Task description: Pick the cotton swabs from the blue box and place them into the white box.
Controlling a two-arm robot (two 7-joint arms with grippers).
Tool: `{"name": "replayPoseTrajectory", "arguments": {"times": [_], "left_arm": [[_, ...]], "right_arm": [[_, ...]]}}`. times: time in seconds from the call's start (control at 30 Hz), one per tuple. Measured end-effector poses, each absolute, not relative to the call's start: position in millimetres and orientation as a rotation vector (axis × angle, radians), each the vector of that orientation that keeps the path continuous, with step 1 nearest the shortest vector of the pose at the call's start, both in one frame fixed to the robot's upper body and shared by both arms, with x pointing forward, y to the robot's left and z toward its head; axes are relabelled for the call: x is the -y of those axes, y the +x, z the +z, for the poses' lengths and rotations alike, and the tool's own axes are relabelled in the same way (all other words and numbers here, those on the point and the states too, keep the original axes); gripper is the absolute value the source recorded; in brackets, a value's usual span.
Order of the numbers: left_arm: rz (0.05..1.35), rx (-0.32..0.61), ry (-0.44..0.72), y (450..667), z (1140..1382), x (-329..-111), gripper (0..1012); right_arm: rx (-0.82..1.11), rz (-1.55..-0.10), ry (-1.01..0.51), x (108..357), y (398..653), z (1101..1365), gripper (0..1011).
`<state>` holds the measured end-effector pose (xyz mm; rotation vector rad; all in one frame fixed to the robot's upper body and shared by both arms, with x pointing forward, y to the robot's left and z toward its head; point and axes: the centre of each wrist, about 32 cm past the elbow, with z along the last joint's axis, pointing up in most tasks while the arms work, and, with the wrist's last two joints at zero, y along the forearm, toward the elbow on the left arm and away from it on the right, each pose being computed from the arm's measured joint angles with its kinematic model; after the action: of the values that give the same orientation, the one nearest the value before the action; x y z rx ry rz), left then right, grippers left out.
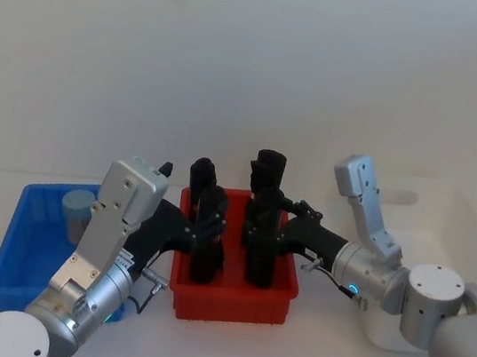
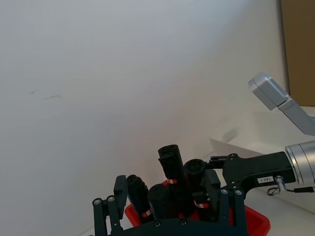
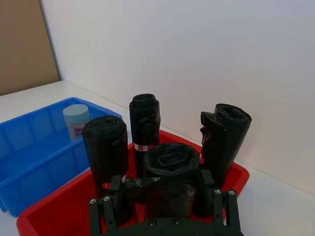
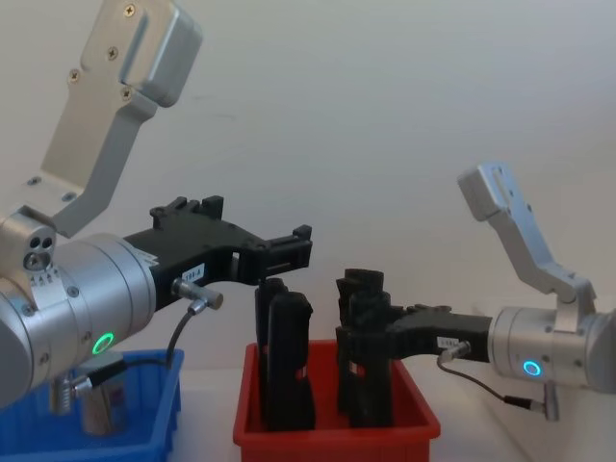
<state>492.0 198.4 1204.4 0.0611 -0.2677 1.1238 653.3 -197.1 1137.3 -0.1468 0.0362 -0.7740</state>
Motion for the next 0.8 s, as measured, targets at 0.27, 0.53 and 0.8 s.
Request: {"name": "replayPoseTrajectory", "arguments": {"times": [0.27,0.53,0.8], "left_arm": [[1.124,0.268,0.061,492.0,1204.4,-198.4,1004],[1.124,0.268,0.061,492.0,1204.4,-198.4,1004],[1.124,0.268,0.061,492.0,1204.4,-198.4,1004]], "right_arm": [[-0.036,-0.771,-0.156,195.0,656.2,1139.2,839],[-0.031,-0.773,-0.159,194.4,657.6,1140.7,578],[-0.005,-0.786,-0.141,194.3,658.8,1142.8,512]]}}
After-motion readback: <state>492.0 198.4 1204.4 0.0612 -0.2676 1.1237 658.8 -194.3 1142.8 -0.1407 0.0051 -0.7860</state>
